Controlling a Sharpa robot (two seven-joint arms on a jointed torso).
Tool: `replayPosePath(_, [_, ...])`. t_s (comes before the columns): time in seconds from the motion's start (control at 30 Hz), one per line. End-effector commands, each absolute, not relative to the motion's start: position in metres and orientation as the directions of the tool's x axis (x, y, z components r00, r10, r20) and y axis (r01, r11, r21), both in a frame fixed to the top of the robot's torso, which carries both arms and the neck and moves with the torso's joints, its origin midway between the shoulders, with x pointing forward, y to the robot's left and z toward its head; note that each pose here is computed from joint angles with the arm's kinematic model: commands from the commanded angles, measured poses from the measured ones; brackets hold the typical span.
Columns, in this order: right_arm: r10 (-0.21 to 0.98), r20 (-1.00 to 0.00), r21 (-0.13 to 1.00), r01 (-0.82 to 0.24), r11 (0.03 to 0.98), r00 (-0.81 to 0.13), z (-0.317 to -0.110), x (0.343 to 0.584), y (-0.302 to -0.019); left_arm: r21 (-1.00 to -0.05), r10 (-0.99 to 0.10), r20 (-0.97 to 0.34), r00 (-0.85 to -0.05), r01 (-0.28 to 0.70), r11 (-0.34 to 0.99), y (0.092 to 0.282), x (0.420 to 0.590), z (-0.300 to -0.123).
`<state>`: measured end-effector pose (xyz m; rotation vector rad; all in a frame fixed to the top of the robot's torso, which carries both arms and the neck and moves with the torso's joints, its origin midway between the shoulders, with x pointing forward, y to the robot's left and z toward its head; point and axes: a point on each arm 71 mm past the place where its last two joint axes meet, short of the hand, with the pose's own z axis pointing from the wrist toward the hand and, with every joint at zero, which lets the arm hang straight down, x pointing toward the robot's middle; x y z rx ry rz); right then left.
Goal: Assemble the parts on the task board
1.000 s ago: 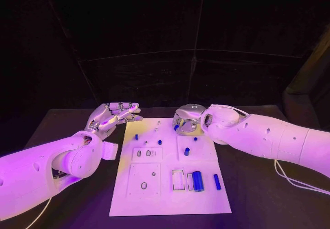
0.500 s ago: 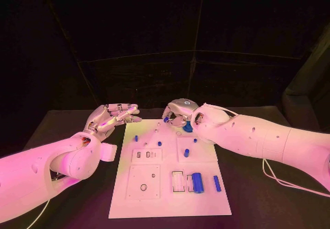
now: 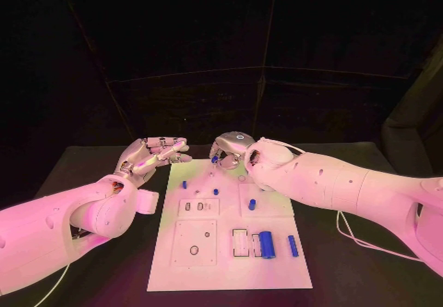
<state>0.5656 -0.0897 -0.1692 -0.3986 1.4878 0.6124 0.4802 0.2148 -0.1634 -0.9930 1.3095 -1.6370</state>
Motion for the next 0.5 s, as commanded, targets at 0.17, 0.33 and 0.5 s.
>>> replayPosePath(0.17, [0.075,-0.996,0.083,-0.591,0.802,-0.039,-0.1720,0.5681,-0.0888,-0.981,-0.916,0.095,-0.389,0.118,-0.152,0.2133,0.4808,-0.1606])
replayPosePath(0.33, [0.061,-0.997,0.077,-0.593,0.801,-0.047,-0.1730,0.5674,-0.0881,-0.981,-0.917,0.094,-0.388,0.118,-0.151,0.2139,0.4812,-0.1602])
replayPosePath(0.5, [0.055,-0.997,0.076,-0.597,0.799,-0.053,-0.1735,0.5669,-0.0855,-0.982,-0.916,0.094,-0.389,0.118,-0.151,0.2136,0.4815,-0.1602])
